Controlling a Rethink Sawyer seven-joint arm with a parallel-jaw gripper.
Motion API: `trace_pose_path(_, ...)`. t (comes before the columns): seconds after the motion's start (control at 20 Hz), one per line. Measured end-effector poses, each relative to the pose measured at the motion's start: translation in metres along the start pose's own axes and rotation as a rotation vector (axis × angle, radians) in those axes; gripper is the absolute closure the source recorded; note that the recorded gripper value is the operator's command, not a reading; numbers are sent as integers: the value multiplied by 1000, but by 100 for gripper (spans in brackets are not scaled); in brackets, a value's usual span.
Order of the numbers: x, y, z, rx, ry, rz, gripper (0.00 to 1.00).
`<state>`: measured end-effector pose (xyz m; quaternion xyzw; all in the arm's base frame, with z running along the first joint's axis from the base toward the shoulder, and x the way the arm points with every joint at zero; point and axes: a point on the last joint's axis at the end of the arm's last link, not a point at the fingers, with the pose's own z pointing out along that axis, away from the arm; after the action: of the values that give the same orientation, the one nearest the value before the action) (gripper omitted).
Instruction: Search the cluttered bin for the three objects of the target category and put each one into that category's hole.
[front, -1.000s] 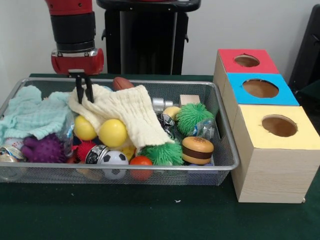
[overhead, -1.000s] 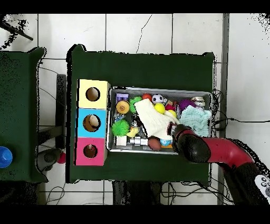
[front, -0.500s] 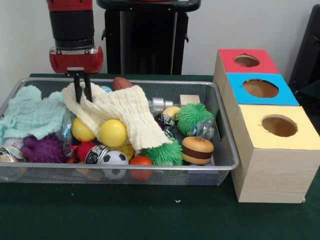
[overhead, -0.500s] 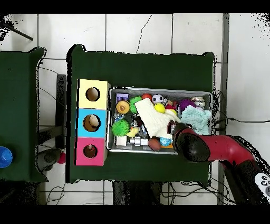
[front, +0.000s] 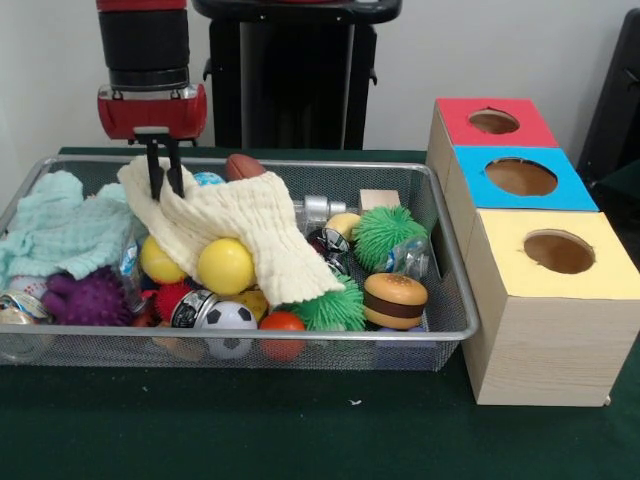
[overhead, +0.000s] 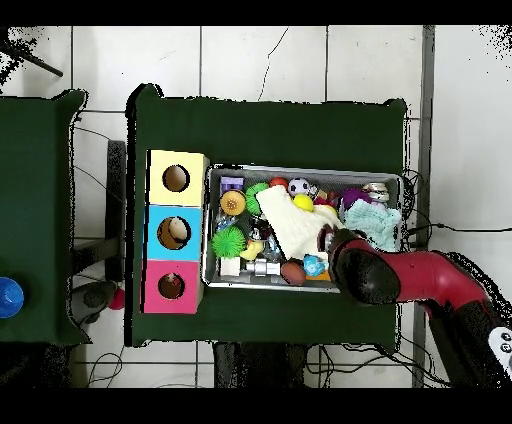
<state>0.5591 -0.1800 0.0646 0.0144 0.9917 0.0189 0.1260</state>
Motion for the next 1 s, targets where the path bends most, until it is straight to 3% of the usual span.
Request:
trace_pose_path(0.45, -4, -43, -23, 19, 12, -9, 100)
trace_pose_path(0.5, -4, -46, -24, 20, 12, -12, 0)
trace_pose_path(0.75, -7, -43, -25, 21, 8, -29, 0)
trace_pose_path(1.0, -21, -6, -28, 11, -4, -85, 0)
